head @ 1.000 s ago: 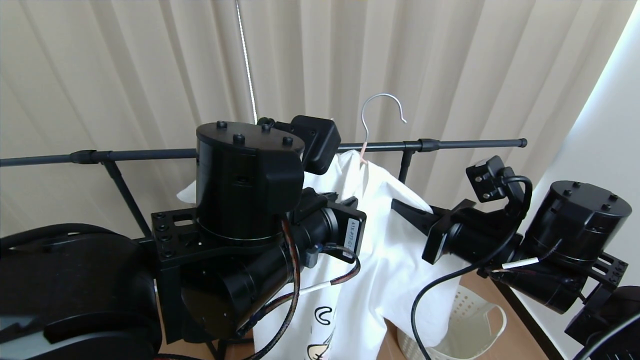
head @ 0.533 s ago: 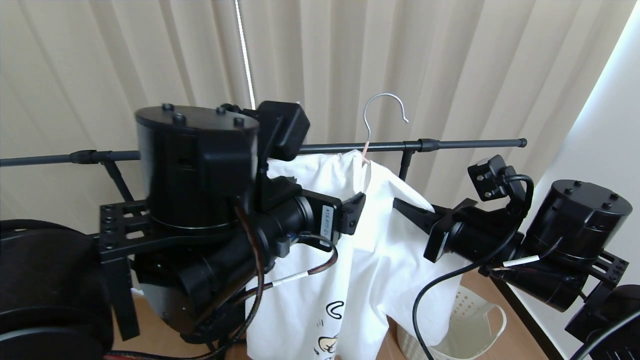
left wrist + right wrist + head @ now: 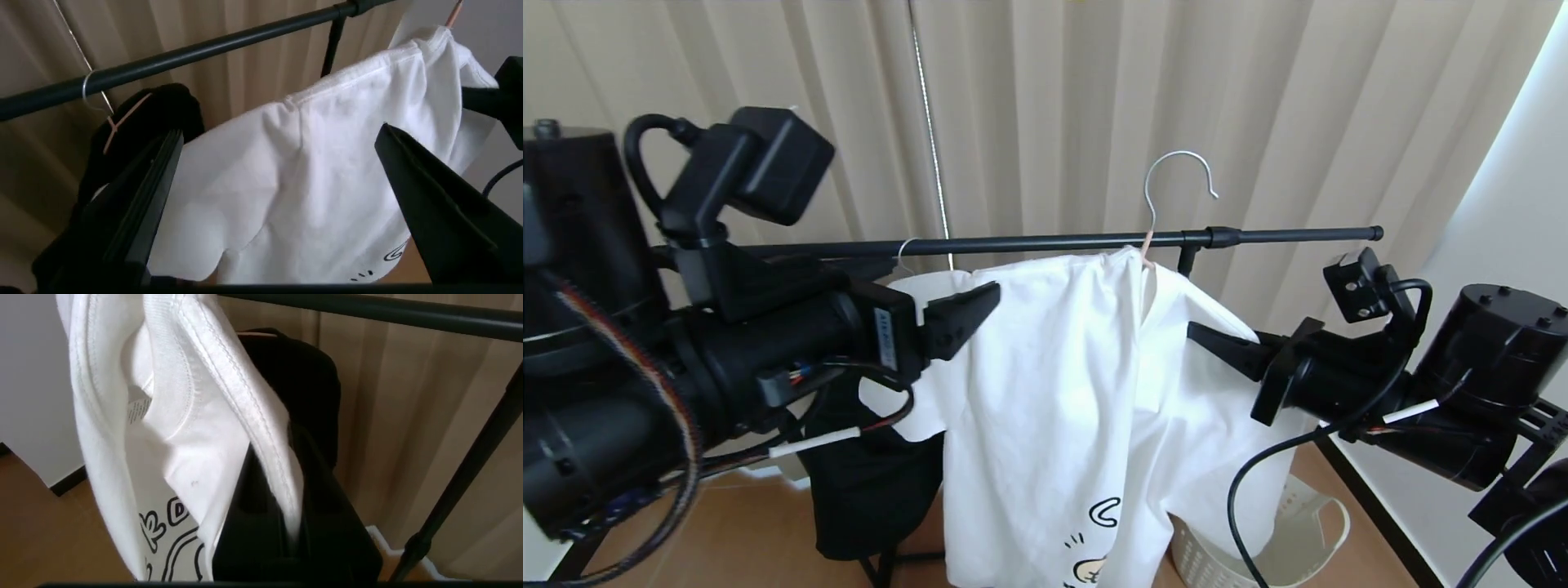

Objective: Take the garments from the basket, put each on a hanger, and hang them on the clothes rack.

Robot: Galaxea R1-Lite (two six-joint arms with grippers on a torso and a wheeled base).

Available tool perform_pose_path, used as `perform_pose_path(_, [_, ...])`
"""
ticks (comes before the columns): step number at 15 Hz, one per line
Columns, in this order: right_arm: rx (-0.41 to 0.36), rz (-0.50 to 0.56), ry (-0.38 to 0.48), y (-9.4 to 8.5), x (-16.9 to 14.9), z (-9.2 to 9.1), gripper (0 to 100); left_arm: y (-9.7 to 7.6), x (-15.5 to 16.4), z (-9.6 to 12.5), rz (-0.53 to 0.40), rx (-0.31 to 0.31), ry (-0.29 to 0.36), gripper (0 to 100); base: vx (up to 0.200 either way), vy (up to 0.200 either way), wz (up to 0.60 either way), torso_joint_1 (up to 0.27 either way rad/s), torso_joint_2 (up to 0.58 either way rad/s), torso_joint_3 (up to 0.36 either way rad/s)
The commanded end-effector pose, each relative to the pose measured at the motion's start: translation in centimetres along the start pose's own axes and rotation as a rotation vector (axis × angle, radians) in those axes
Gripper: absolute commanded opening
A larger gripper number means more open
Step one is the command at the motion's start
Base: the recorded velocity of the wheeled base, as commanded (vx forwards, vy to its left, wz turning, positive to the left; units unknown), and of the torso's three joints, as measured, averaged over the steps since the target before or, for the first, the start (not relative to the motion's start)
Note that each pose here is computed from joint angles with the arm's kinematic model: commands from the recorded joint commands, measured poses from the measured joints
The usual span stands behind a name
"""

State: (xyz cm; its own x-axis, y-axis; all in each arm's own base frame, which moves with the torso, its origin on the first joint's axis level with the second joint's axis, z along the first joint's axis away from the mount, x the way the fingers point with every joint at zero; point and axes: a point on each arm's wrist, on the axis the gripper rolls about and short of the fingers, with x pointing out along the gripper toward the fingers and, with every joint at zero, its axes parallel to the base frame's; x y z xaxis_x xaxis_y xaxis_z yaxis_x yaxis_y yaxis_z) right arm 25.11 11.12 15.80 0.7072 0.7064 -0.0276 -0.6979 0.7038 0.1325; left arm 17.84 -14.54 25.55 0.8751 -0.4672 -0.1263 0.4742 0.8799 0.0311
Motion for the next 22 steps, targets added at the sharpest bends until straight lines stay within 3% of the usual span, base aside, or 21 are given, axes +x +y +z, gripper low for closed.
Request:
perform_pose_path(1, [0.000,-0.013,-0.002,-1.0,-0.8,0.1,0,3.0,-2.9,0.2,0.026,-0.015,-0.050,100,0.000,0.000,0.00,0.000,0.00,0.000])
perform_pose_path(4, [-0.028,0.058,-0.042,-2.0,-2.0,0.0,0,6.1,-3.4,-1.8,-0.063,-0.040,0.006,100,0.000,0.000,0.00,0.000,0.00,0.000])
perform_pose_path(8, [-0.035,0.085,-0.045,-2.6,-2.8,0.1,0,6.5,-3.6,-3.8,-0.258,-0.089,0.069,100,0.000,0.000,0.00,0.000,0.00,0.000])
perform_pose_path(11, [-0.033,0.101,-0.038,-2.4,-3.0,-0.1,0,6.5,-2.7,-4.7,-0.344,-0.115,0.115,100,0.000,0.000,0.00,0.000,0.00,0.000])
perform_pose_path(15, [-0.050,0.139,-0.056,-1.8,-3.6,0.6,0,6.6,-1.7,-6.3,-0.348,-0.140,0.185,100,0.000,0.000,0.00,0.000,0.00,0.000])
perform_pose_path(22, [-0.054,0.144,-0.060,-1.6,-3.9,0.7,0,6.7,-1.1,-6.9,-0.339,-0.171,0.216,100,0.000,0.000,0.00,0.000,0.00,0.000])
